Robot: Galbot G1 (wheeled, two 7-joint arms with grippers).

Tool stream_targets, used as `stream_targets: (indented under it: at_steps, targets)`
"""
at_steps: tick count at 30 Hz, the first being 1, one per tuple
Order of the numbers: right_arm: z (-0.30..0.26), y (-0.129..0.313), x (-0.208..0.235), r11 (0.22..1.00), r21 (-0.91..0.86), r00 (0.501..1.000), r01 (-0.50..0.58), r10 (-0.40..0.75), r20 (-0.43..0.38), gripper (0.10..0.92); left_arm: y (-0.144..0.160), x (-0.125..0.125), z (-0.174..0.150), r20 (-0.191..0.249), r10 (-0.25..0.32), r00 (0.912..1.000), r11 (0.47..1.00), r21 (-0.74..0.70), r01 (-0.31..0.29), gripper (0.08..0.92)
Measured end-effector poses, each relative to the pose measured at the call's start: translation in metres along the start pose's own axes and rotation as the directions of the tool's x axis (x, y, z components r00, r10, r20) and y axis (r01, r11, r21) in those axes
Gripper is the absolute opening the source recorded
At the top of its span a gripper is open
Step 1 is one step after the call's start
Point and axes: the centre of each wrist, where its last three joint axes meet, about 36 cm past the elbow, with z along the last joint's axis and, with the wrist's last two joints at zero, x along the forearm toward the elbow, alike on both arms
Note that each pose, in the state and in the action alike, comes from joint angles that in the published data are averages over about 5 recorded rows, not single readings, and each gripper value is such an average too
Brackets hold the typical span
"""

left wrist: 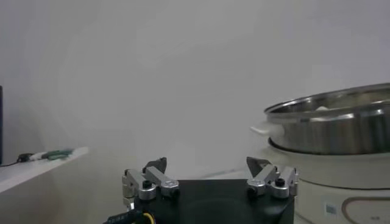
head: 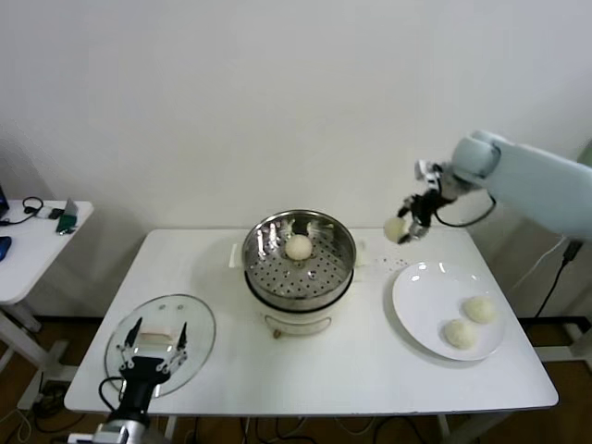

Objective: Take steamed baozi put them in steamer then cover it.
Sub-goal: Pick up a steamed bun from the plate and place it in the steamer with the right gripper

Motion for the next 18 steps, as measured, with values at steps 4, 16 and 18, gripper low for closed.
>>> stream_targets:
  at_steps: [4, 16, 18]
  targets:
    - [-0.048, -0.003, -0.003, 1.000, 0.029, 1.000, 0.011, -0.012, 0.027, 0.704, -0.003, 0.000, -0.004, 0.011, 0.011, 0.9999, 1.000, 0.002, -0.011, 0.823]
    - [-0.165, 0.016, -0.070, 0.988, 0.128, 0.995, 0.088, -0.093, 0.031, 0.712, 0.000, 0.002, -0.010, 0.031, 0.017, 0.9994, 1.000, -0.001, -0.017, 0.823]
    - [-0.175, 0.021, -0.084, 0.985, 0.140, 0.994, 0.103, -0.107, 0.022, 0.712, 0.002, 0.004, -0.010, 0.031, 0.017, 0.9994, 1.000, -0.003, -0.016, 0.823]
